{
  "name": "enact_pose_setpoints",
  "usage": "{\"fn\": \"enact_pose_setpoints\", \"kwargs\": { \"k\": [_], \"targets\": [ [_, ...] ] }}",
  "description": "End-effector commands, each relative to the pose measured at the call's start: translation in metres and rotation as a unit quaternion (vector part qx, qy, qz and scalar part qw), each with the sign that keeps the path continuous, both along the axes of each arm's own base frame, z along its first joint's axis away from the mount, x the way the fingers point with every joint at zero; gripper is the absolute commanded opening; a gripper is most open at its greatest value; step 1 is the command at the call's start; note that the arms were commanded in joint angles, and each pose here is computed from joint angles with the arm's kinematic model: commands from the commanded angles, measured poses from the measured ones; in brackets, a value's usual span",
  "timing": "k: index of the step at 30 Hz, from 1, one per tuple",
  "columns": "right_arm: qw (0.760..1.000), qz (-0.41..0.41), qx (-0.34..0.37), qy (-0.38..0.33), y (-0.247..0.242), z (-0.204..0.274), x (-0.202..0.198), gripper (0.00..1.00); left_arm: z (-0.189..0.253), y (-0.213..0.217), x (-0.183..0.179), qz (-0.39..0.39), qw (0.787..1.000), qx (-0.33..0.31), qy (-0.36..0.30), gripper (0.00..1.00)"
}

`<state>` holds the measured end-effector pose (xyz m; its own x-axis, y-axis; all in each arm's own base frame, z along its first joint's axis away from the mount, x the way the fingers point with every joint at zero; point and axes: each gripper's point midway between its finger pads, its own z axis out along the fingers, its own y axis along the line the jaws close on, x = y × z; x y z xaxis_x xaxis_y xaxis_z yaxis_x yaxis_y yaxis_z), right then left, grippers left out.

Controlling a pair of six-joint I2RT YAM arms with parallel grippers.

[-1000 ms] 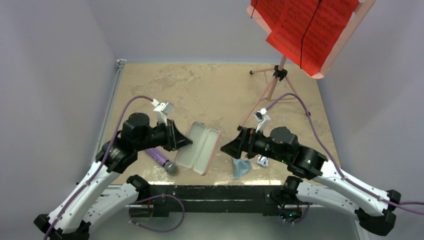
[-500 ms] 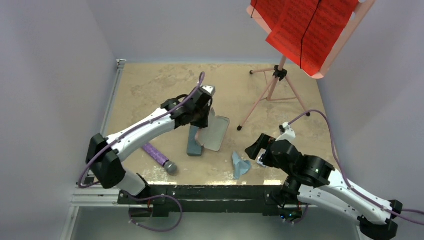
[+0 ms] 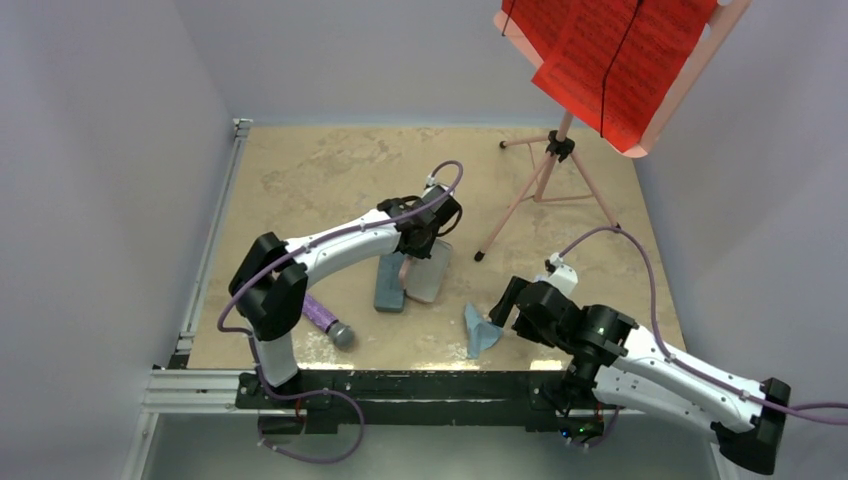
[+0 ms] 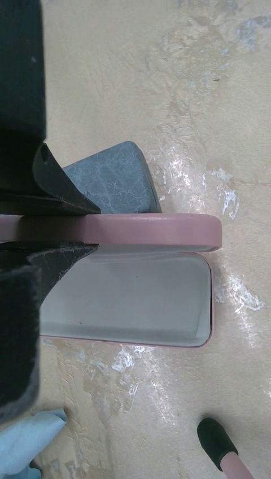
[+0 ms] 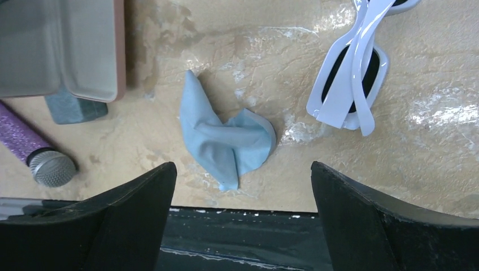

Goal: Organize the sunglasses
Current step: Place the opened sunglasses case at the center of the board.

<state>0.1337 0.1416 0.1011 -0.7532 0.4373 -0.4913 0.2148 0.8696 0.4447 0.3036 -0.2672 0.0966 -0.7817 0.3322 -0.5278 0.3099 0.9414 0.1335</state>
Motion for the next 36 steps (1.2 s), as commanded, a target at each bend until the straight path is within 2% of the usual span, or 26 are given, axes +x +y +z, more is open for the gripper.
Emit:
{"fn": "enact_pose_setpoints", "kwargs": {
  "k": [1, 12, 17, 18, 22, 28, 34, 36],
  "targets": [
    [1.0, -0.01, 0.015, 0.003, 0.01, -0.006, 0.006, 0.93, 0.023, -0.015, 0.017, -0.022, 0.998, -0.001, -0.055, 0.04],
    [1.0, 0.025, 0.015, -0.006, 0.02, -0.017, 0.013, 0.84, 0.002, -0.03, 0.016, -0.045, 0.997, -0.038, -0.054, 0.05],
    [0.998, 0.053, -0.011, -0.034, 0.022, -0.017, 0.025, 0.73, -0.002, -0.031, 0.017, -0.062, 0.996, -0.036, -0.062, 0.15],
    [0.998, 0.052, -0.016, -0.034, 0.021, -0.02, 0.027, 0.71, -0.004, -0.031, 0.016, -0.066, 0.995, -0.037, -0.061, 0.2],
    [0.999, 0.044, -0.03, -0.014, 0.017, -0.034, 0.029, 0.67, -0.004, -0.031, 0.014, -0.067, 0.995, -0.041, -0.058, 0.25],
    [0.998, 0.058, -0.017, 0.003, 0.023, -0.046, 0.026, 0.6, 0.013, -0.033, 0.007, -0.074, 0.993, -0.064, -0.063, 0.48],
    [0.998, 0.064, -0.022, 0.018, 0.021, -0.06, 0.021, 0.52, 0.045, -0.038, -0.01, -0.079, 0.985, -0.134, -0.071, 0.92],
    [0.997, 0.065, -0.023, 0.021, 0.021, -0.064, 0.02, 0.5, 0.059, -0.037, -0.019, -0.077, 0.981, -0.159, -0.078, 0.99]
  ]
}}
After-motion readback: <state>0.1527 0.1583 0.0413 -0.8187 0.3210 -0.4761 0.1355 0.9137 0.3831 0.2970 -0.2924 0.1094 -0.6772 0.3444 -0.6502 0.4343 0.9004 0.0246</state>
